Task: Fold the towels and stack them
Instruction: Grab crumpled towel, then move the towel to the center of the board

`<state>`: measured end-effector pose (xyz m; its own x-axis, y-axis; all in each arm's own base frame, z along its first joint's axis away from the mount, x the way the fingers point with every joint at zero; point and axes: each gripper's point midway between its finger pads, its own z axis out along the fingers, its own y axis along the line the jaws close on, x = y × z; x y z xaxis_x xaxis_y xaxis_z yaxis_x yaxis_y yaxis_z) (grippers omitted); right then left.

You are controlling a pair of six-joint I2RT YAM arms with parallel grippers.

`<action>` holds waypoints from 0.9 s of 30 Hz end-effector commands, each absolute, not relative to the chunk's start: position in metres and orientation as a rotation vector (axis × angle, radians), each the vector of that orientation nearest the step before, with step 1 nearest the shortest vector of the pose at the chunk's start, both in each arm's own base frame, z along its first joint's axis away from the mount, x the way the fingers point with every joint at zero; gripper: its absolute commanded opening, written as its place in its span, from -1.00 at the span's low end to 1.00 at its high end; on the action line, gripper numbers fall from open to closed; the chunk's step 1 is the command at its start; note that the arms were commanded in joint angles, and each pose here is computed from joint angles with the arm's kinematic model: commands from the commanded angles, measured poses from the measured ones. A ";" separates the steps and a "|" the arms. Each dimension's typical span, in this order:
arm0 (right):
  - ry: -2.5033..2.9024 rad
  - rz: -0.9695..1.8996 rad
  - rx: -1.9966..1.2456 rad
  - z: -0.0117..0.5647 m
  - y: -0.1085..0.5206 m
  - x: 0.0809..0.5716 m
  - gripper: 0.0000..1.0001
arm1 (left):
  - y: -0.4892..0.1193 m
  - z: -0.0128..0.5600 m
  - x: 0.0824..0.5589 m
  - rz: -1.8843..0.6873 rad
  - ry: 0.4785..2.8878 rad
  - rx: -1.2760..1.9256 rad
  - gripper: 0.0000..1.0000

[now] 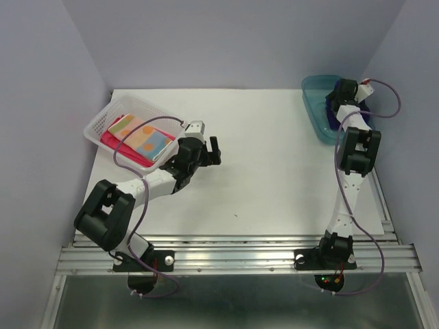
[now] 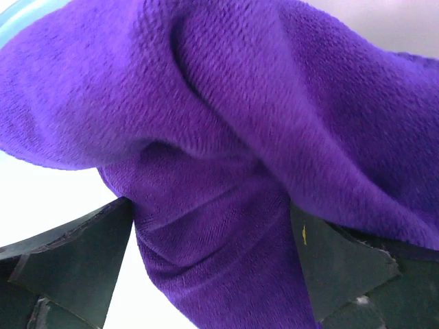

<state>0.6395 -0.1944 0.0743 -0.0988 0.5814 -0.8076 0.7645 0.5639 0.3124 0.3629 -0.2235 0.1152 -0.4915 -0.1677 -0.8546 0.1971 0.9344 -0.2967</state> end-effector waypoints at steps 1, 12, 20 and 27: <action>1.563 -0.205 1.097 0.119 -0.213 0.672 0.96 | -0.218 0.135 0.366 -0.428 1.970 -0.036 0.97; 1.433 -0.065 0.999 0.199 -0.195 0.659 -0.99 | -0.211 0.149 0.362 -0.418 1.949 -0.065 0.97; 1.367 0.190 0.724 0.348 -0.091 0.588 -0.99 | -0.213 0.187 0.341 -0.525 1.858 -0.056 0.98; 1.535 0.704 0.093 0.429 0.123 0.509 -0.89 | -0.201 0.201 0.319 -0.596 1.825 -0.127 0.98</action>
<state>0.5462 0.0057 0.4118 0.1111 0.5412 -0.8335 0.0435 0.8353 0.5481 0.3275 -0.2040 0.1974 -0.3407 -0.3220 -0.8833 0.2214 0.8856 -0.4082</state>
